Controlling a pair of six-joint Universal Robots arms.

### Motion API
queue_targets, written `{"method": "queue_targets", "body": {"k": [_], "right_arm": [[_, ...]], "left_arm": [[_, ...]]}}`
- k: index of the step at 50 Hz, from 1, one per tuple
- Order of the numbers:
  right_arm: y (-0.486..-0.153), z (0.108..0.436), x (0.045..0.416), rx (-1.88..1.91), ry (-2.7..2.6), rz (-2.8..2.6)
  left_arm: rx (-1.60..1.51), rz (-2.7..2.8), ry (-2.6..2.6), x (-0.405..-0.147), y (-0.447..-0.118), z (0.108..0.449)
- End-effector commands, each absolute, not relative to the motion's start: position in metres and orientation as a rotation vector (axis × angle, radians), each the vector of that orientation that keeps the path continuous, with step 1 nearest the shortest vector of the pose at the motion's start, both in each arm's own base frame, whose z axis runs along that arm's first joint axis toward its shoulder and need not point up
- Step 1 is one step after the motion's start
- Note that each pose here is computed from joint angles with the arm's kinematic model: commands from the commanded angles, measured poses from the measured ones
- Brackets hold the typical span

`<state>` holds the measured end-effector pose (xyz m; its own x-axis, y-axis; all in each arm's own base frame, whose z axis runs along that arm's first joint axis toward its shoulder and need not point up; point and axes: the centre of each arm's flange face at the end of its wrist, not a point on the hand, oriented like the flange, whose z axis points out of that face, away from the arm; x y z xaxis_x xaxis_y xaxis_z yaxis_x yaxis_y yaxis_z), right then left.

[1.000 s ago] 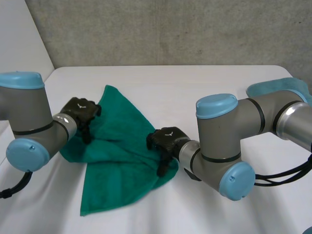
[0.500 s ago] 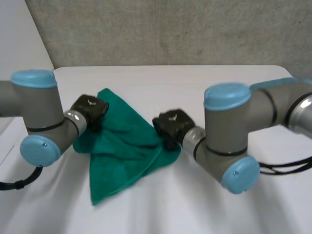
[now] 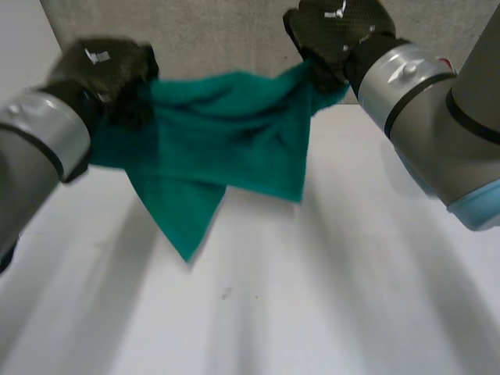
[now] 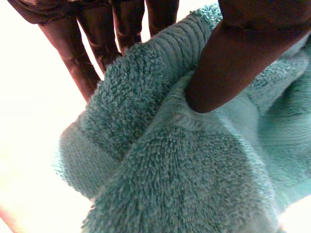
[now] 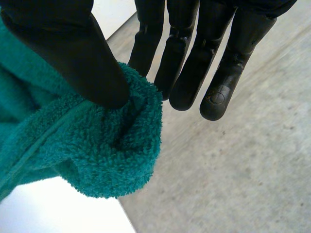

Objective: Fold the laundry.

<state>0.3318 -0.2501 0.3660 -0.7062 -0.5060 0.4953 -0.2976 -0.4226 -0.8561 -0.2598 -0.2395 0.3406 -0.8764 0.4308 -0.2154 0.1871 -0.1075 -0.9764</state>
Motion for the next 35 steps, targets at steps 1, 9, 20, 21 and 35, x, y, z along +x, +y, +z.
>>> {"method": "queue_targets", "body": {"k": [1,9,20,21,35], "right_arm": [[-0.248,0.326,0.330,-1.311,1.727,-2.162],[-0.256,0.259,0.331,-1.590,1.905,-1.949],[-0.282,0.257,0.309,-1.512,2.077,-2.049],[-0.282,0.257,0.309,-1.509,2.070,-2.053],[-0.220,0.248,0.290,-1.409,2.061,-1.793]], "left_arm": [[-0.689,1.644,-2.226,-0.273,-0.205,0.260],[-0.687,1.422,-2.309,-0.296,-0.178,0.216],[-0.668,1.541,-2.221,-0.296,-0.183,0.247],[-0.660,1.551,-2.221,-0.294,-0.185,0.249],[-0.763,1.521,-2.304,-0.246,-0.240,0.222]]}}
